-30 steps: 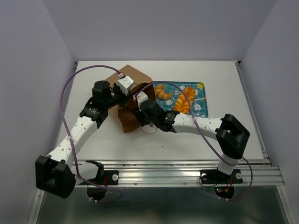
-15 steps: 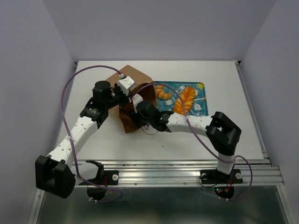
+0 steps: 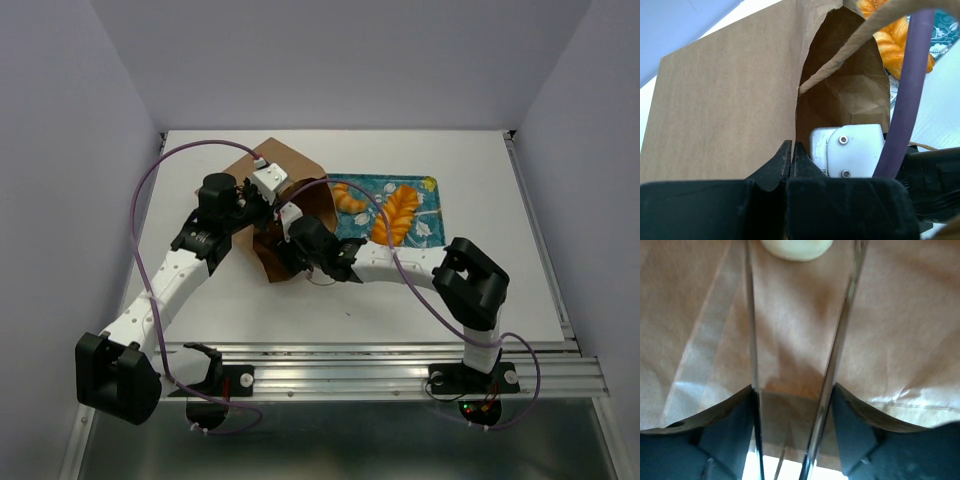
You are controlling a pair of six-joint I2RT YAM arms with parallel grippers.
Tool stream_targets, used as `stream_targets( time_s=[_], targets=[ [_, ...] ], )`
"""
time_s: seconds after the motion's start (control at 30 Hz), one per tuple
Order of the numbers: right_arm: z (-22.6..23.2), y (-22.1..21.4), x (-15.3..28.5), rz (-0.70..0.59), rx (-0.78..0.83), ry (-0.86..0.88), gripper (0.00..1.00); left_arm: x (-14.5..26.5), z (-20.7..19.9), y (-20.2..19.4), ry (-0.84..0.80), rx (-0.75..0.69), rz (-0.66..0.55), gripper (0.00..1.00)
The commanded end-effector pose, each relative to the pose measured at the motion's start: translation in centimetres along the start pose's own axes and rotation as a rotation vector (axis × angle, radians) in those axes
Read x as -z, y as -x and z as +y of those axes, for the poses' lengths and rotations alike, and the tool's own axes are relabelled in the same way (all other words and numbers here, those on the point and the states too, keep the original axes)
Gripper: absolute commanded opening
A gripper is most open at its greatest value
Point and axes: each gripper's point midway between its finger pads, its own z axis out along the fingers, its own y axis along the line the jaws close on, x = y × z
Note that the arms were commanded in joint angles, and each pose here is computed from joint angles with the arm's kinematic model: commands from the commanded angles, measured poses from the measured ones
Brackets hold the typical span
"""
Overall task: Take the fake bread out of the paper bag
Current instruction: Take out the fake bread from the paper bag.
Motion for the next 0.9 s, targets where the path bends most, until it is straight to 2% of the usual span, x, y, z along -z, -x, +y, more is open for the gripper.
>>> stream_targets(
  time_s=[0.0,0.37,0.6,0.73,0.87],
  targets=[
    [1.5,3.4,-0.4,-0.082,-0.016,0.058,0.63,0.2,-0.6,2.5,-0.035,-0.026,-0.081,0.0],
    [2.2,4.4,0.8,-0.102,-0.054,0.095,0.29,0.2,-0.3,2.7,-0.018,-0.021,-0.085,0.0],
    [0.0,6.9,4.2,-0.19,-0.115,-0.007,0.24,0.2,0.4,2.4,0.027,-0.014,-0.072,0.0],
    [-1.2,8.3,7.7,-0.252,-0.143,-0.041,0.21,0.1,0.8,2.0,0.046,-0.015,-0.06,0.0],
    [-2.5,8.1,10.0,-0.264,-0.165,-0.086,0.19,0.1,0.9,2.2,0.049,-0.02,-0.065,0.0]
  ],
)
